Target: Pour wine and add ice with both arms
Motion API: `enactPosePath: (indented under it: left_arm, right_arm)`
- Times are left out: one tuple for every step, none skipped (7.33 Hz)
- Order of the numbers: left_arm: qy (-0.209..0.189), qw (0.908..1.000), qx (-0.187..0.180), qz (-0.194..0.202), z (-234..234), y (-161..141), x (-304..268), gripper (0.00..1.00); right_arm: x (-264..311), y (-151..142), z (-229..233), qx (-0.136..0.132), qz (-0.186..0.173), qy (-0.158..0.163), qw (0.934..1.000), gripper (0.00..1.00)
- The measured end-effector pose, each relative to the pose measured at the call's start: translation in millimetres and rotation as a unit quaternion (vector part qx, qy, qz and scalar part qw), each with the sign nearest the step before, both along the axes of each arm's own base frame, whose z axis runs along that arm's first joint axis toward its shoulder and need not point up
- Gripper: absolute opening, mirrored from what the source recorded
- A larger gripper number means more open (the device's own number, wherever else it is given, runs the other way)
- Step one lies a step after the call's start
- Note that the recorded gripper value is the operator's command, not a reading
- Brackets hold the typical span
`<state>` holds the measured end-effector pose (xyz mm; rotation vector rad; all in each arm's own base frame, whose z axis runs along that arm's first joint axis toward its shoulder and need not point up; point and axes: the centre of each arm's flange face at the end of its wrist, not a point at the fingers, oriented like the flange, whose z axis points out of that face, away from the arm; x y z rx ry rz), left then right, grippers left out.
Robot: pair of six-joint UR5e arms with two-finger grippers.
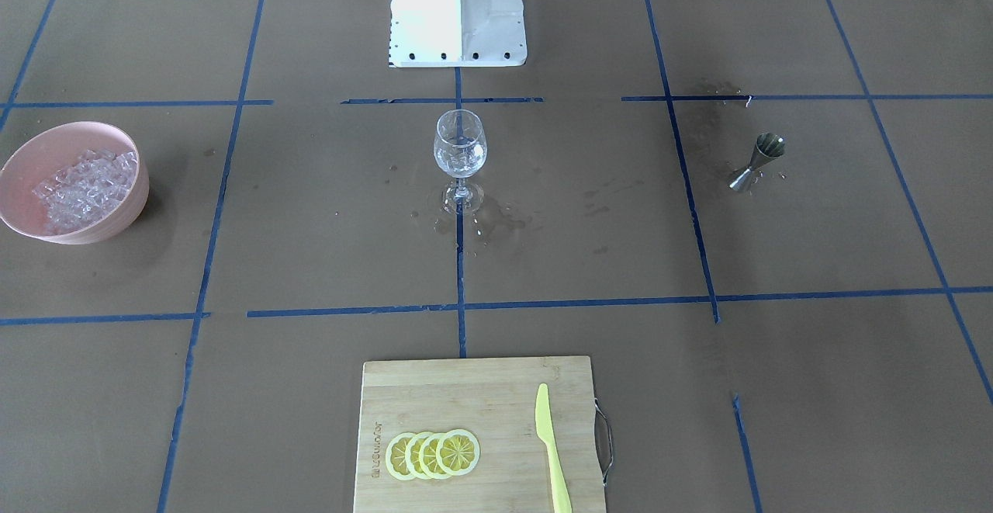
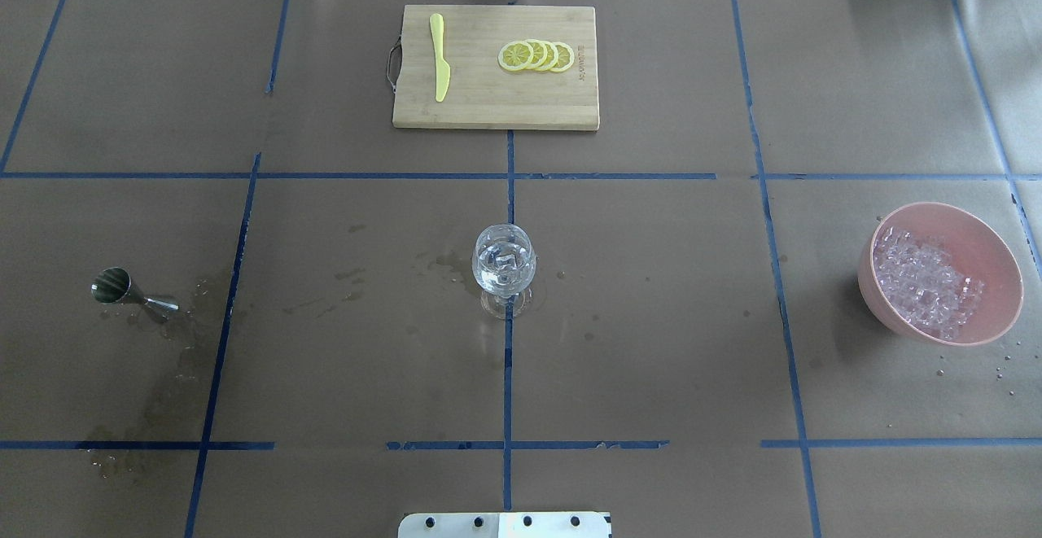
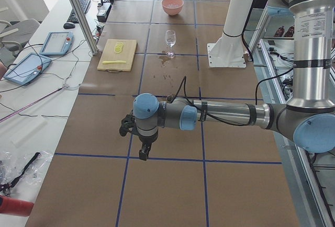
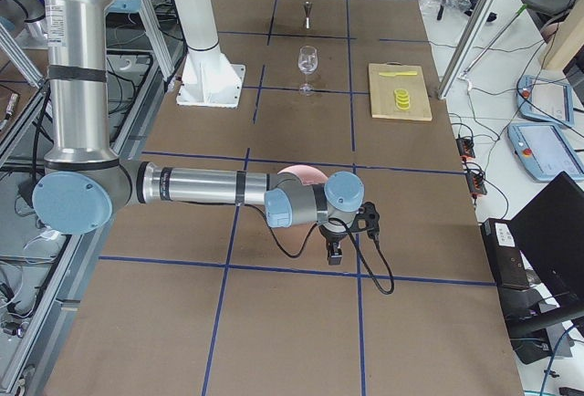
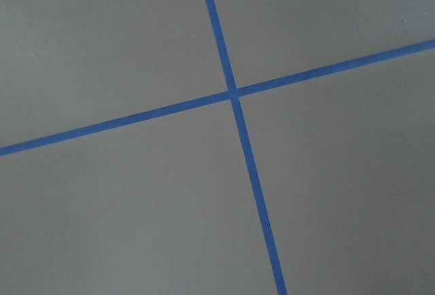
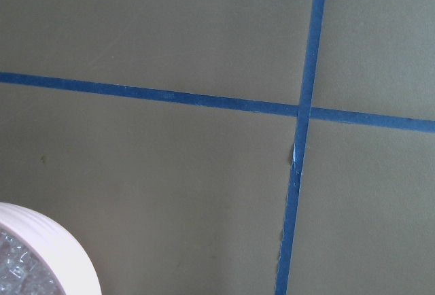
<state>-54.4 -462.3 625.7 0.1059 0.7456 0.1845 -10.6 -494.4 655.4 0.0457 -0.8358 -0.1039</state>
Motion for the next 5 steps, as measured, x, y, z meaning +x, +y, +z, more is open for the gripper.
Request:
enactPosePath:
  left_arm:
    - [0.001,1.0000,-0.009,0.001,0.7,2.2,0.1,1.00]
    - [0.003,0.9999,-0.012,0.002,1.1,4.1,0.7,1.00]
    - [0.010,0.9999,-0.013,0.003,0.6,5.0,2.3,1.00]
    - [0.021,0.9997,-0.013,0.004,-0.5,5.3,4.3,1.00]
    - [0.028,0.9995,-0.011,0.005,-1.8,5.2,5.5,1.00]
  right_arm:
    - [-1.9,1.8,3.0,-0.003,-0.002,0.001,1.0000,1.00]
    - [-1.7,3.5,5.3,-0.004,-0.002,0.001,1.0000,1.00]
    - [-1.6,3.1,4.6,-0.003,-0.002,0.000,1.0000,1.00]
    - [-1.4,3.0,3.5,-0.002,-0.002,-0.001,1.0000,1.00]
    - [-0.8,4.1,3.2,-0.003,-0.001,0.000,1.0000,1.00]
